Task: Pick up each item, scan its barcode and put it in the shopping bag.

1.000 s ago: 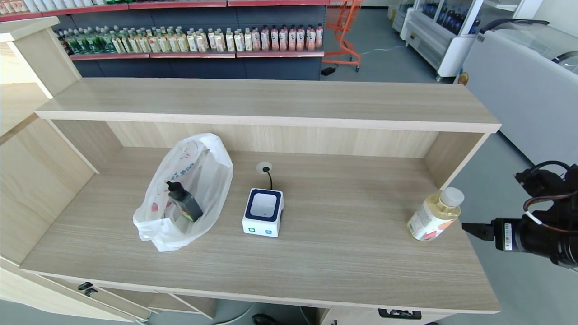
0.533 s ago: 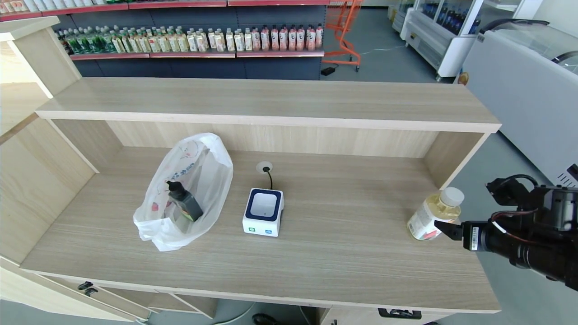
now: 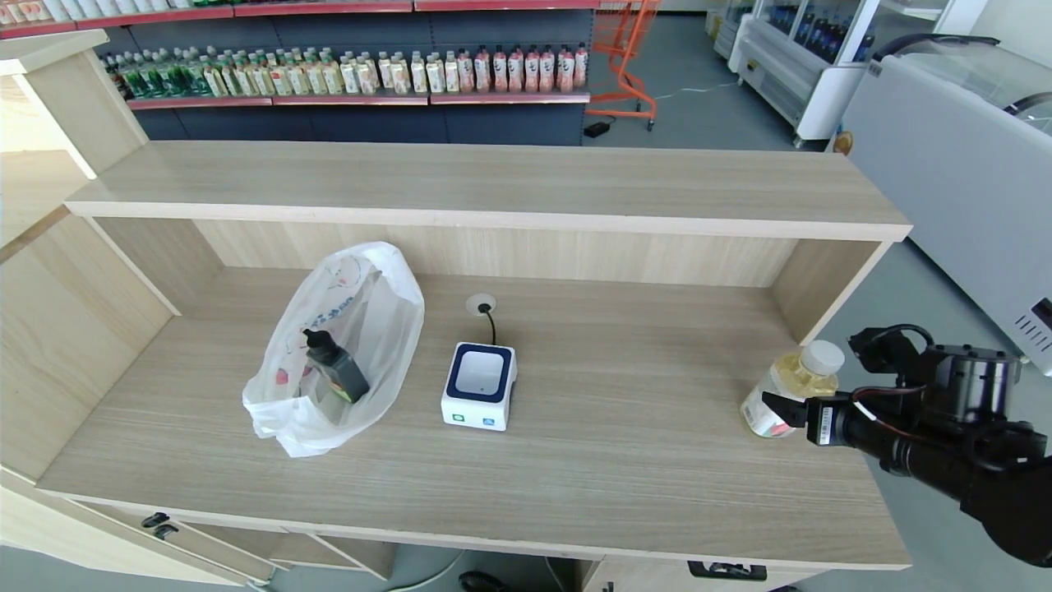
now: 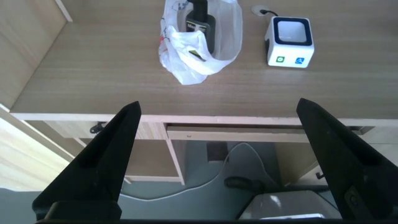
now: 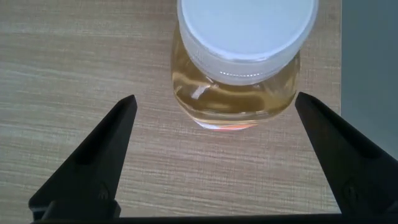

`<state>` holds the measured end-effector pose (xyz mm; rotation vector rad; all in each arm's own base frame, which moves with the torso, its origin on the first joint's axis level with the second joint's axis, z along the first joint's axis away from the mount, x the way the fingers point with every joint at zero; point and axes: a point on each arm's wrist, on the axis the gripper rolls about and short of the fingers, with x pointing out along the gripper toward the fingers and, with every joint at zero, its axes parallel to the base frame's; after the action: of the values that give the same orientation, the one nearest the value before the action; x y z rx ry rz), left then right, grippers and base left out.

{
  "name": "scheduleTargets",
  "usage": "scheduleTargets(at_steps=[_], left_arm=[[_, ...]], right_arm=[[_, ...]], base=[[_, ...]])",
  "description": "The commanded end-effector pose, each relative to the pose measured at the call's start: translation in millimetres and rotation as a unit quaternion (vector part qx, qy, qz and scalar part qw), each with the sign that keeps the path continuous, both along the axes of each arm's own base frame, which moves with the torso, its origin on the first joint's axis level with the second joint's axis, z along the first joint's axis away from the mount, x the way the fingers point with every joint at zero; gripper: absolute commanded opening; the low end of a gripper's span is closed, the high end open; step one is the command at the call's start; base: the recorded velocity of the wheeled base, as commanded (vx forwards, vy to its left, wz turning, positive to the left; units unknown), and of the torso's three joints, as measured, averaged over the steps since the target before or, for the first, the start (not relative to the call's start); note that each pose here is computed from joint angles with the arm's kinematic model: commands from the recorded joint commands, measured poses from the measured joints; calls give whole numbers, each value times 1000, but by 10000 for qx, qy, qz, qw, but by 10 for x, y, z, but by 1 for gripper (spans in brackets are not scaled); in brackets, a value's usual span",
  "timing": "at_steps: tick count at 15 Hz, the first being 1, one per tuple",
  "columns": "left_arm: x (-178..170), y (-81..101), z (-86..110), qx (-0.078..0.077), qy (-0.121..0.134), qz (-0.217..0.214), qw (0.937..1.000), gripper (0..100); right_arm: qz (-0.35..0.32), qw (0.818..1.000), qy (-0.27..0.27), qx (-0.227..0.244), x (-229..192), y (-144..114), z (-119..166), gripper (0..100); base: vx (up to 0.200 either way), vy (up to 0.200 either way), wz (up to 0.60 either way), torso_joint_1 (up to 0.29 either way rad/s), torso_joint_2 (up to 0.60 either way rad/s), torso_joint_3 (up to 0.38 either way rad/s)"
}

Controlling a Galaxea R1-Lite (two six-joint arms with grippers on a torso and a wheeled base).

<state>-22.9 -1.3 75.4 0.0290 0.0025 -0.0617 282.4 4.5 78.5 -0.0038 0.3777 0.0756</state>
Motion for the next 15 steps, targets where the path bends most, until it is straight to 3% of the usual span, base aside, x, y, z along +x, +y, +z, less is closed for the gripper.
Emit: scheduleTargets(at_steps=[1, 15], left_arm=[[1, 0, 1, 0, 6, 2, 10000, 100], [1, 0, 1, 0, 6, 2, 10000, 100]], right_arm=[[74, 9999, 147, -17, 99, 41, -146, 100], [528, 9980, -324, -150, 579, 316, -290, 100]], base=[[0, 0, 0, 0, 0, 0], [0, 0, 0, 0, 0, 0]])
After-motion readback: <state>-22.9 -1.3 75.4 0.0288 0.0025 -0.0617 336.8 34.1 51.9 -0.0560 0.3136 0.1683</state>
